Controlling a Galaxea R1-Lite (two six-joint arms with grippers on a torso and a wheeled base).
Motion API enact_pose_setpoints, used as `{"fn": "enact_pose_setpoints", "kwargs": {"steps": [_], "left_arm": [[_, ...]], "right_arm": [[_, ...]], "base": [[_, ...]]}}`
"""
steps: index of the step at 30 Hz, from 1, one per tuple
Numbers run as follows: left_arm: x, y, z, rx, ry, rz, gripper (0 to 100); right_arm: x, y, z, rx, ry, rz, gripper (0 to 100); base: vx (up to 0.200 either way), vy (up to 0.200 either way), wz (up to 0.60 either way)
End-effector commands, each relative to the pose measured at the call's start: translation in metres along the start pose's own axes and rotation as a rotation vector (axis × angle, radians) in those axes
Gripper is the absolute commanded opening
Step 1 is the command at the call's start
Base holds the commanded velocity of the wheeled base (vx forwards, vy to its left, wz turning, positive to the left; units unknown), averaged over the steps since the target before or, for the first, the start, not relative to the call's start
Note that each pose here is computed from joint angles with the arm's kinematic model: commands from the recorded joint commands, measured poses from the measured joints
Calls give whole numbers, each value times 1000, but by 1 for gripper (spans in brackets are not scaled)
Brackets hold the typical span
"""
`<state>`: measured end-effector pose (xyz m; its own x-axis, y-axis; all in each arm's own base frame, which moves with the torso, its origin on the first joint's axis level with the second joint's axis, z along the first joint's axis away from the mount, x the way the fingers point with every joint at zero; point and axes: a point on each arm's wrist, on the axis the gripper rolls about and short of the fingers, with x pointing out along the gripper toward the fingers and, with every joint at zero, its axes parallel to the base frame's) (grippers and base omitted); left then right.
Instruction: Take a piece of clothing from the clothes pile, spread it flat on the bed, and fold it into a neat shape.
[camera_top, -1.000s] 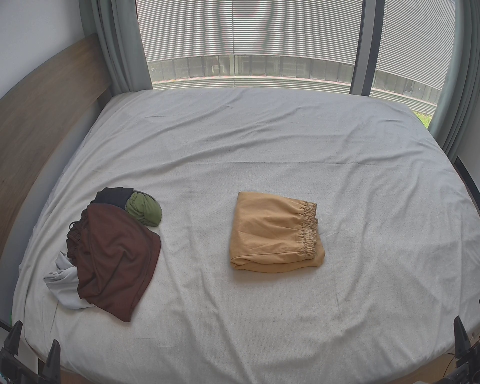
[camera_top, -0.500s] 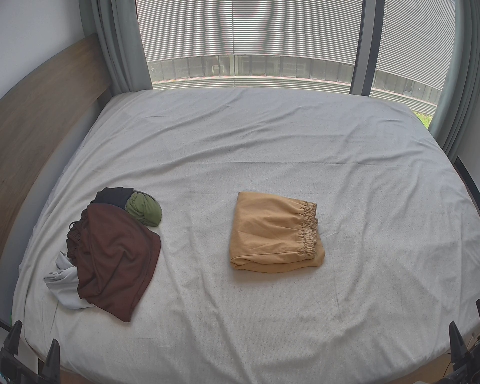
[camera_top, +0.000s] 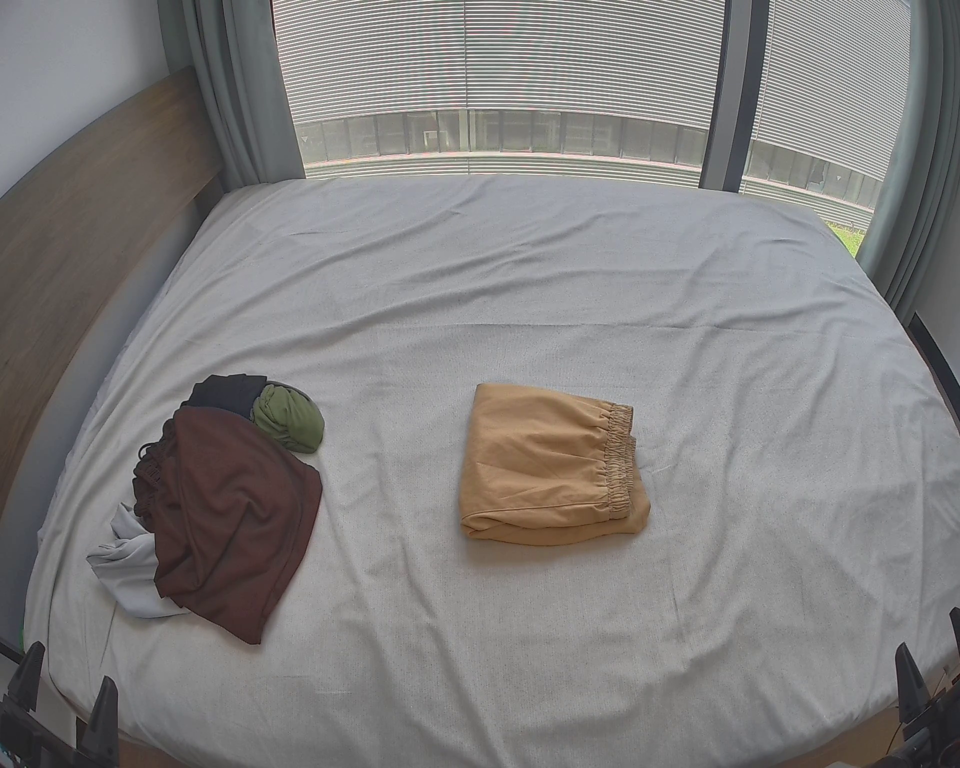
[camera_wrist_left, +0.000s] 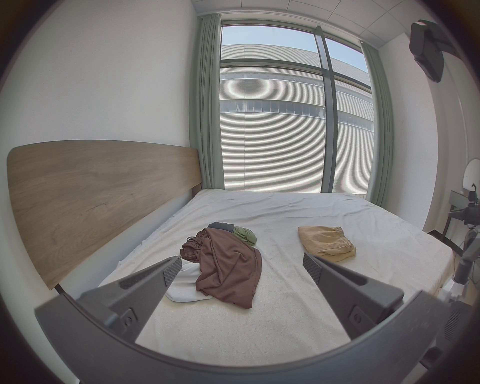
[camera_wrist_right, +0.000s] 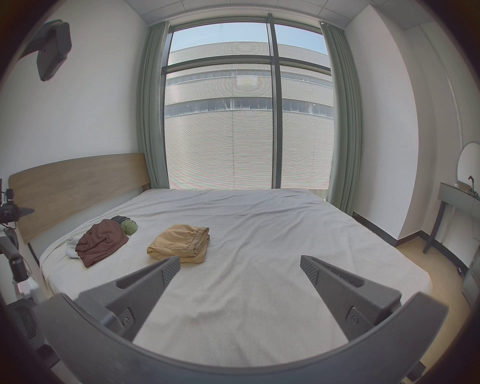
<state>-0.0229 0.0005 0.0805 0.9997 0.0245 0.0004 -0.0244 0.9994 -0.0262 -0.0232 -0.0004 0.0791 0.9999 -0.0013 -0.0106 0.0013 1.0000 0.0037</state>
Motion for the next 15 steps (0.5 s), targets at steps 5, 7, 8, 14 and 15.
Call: {"fn": "enact_pose_setpoints", "kwargs": {"steps": [5,7,8,14,15], "left_arm": [[0,0,-5,-4,2,0,100],[0,0,-5,-3,2,2,100],[0,0,-5,-3,2,2,100],[0,0,-5,-3,2,2,100],[0,0,-5,-3,2,2,100]], "right_arm": [[0,0,-3,2,-3,-5,100],[0,0,-3,4,-3,-8,100],[0,0,-3,4,-3,-8,100],[0,0,-4,-1,0,-6,100],[0,0,-4,-1,0,-8,100]], "base": [[0,0,0],[0,0,0],[0,0,0],[0,0,0],[0,0,0]]}}
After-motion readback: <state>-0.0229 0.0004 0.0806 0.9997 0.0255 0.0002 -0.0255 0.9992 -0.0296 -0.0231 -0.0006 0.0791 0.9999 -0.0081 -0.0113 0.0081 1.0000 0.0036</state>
